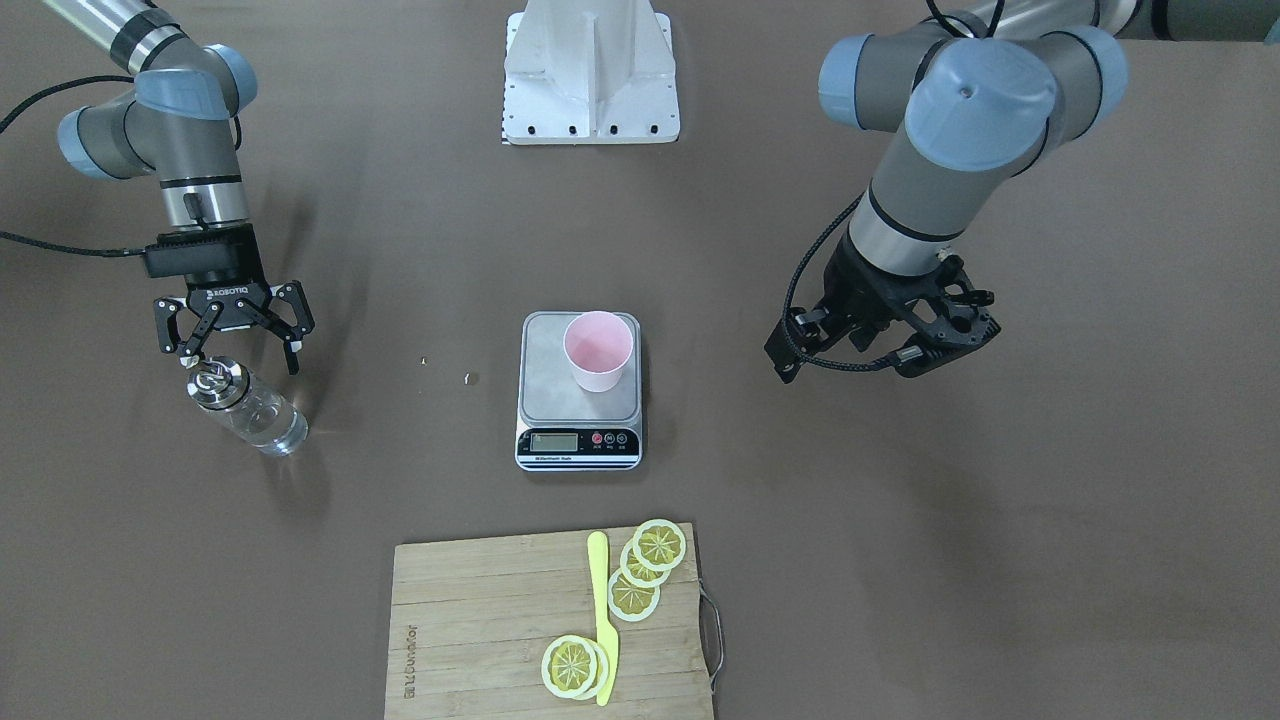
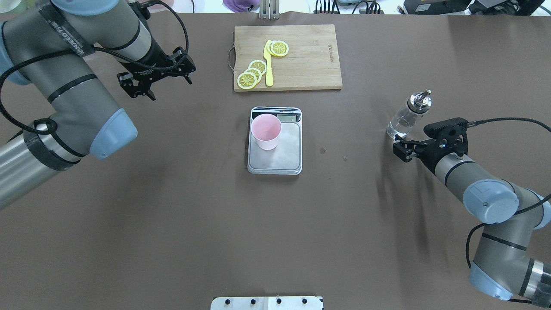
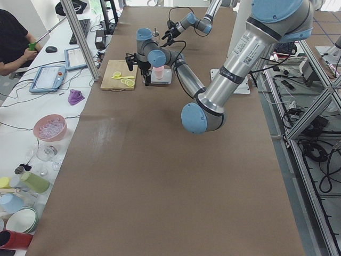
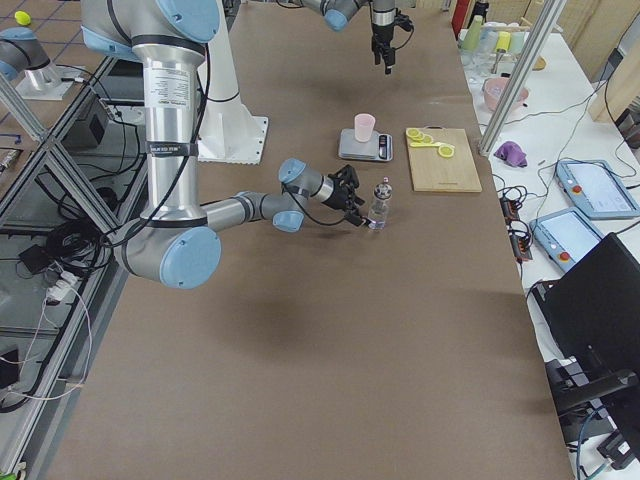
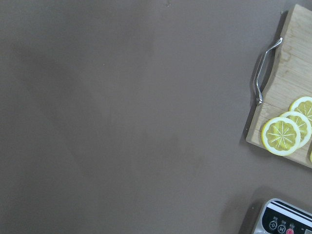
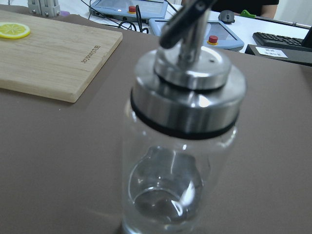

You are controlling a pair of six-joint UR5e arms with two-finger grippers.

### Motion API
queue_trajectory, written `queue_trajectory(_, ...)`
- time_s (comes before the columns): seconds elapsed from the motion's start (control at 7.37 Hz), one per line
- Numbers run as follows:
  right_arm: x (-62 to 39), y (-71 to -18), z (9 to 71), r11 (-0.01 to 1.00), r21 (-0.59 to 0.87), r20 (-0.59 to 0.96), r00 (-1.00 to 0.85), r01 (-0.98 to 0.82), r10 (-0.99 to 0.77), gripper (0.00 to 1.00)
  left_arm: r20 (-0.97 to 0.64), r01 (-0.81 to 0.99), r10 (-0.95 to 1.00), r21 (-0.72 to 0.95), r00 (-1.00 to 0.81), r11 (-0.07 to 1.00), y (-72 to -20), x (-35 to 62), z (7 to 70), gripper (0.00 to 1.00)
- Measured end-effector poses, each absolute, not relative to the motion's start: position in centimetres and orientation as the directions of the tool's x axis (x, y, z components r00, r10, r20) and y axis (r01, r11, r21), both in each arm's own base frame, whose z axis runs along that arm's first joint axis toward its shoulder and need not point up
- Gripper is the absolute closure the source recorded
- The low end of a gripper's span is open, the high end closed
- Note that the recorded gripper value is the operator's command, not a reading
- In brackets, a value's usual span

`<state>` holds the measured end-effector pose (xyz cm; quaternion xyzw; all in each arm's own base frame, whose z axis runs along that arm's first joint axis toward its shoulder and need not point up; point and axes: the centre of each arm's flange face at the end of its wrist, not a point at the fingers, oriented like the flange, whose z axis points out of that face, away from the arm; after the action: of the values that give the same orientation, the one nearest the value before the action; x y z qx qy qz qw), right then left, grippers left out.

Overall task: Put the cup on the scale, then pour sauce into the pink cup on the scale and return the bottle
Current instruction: 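Close the right gripper on the bottle and lift it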

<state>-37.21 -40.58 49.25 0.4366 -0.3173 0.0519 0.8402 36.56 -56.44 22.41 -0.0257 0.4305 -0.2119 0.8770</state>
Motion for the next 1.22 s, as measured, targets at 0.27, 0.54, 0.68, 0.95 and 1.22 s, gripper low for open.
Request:
queue_trajectory(0.27,-36.7,-42.2,49.1,0.614,0.703,0.572,0.797,-0.357,-0.191,0.0,-0.743,0.35,-0.394,-0.228,0.54,0.909,-56.5,36.6,22.5,0.02)
queue_trajectory(0.54,-37.9,-43.5,48.4,0.611,0.704,0.578,0.793,-0.363,-0.195,0.0,-0.74,0.351,-0.397,-0.229,0.544,0.908,-56.7,36.8,22.7,0.02)
queue_trajectory(0.68,-38.3,-43.8,48.2,0.61,0.704,0.579,0.791,-0.364,-0.196,0.0,-0.739,0.351,-0.397,-0.229,0.544,0.908,-56.8,36.9,22.8,0.02)
queue_trajectory(0.95,-38.4,-44.2,48.4,0.612,0.703,0.578,0.793,-0.363,-0.192,0.0,-0.739,0.352,-0.398,-0.23,0.544,0.907,-56.9,36.9,23.0,0.02)
queue_trajectory(1.22,-38.4,-44.4,48.6,0.614,0.7,0.578,0.794,-0.364,-0.189,0.01,-0.738,0.352,-0.399,-0.23,0.544,0.907,-56.9,36.9,23.0,0.02)
